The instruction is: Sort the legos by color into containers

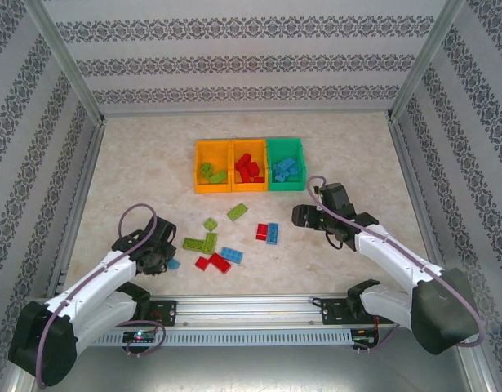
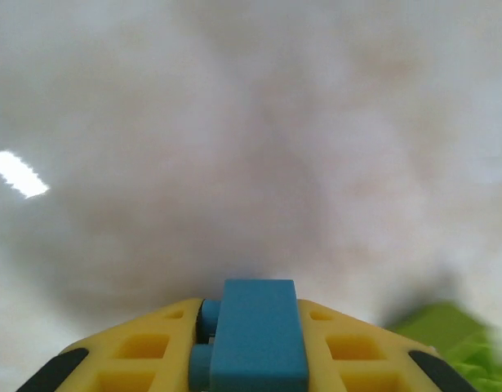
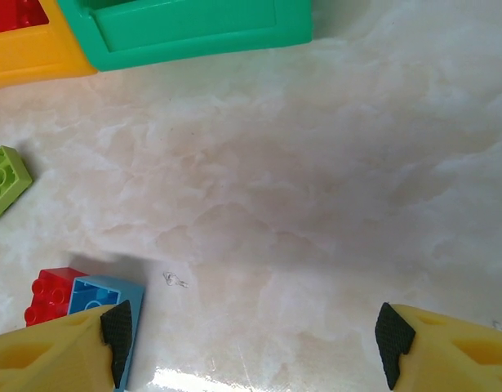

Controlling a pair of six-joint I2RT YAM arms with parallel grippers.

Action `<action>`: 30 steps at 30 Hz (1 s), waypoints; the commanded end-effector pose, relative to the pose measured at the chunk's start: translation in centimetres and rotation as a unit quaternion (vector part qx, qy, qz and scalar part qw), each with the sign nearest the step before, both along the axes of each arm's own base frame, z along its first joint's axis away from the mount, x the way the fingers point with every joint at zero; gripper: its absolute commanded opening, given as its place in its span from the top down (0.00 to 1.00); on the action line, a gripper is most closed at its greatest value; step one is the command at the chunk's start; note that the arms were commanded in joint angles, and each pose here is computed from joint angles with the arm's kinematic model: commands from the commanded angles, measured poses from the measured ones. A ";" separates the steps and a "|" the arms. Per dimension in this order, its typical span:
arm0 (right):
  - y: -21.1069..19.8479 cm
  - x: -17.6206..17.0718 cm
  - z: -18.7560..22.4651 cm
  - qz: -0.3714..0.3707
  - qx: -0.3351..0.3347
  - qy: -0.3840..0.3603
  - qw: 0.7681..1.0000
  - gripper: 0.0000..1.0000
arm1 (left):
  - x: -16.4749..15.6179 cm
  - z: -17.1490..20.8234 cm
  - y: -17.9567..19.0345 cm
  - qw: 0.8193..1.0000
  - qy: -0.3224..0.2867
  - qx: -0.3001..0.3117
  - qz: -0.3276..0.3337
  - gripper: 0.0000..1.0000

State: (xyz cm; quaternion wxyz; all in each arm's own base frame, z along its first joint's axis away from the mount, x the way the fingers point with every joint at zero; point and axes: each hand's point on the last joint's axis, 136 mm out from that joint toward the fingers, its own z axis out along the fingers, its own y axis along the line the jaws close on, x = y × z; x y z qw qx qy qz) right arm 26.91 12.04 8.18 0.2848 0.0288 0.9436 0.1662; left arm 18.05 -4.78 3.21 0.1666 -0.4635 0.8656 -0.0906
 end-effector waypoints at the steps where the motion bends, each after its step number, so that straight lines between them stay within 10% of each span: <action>1: -1.1 -0.8 -0.9 -0.015 -0.014 0.011 1.000 0.19 | 6.9 6.9 -1.6 0.988 -0.150 0.004 -0.041 0.77; 8: -0.8 -1.4 -1.5 -0.016 0.000 0.028 0.999 0.21 | 15.2 14.1 -8.8 0.957 -0.228 -0.019 -0.177 0.79; 22: 1.4 -3.0 -2.1 -0.004 0.032 0.039 0.999 0.21 | 31.4 20.1 -30.5 0.819 -0.279 -0.069 -0.498 0.80; 30: 1.6 -3.0 -2.1 -0.010 0.034 0.039 0.999 0.21 | 35.0 14.7 -34.1 0.819 -0.255 -0.109 -0.501 0.77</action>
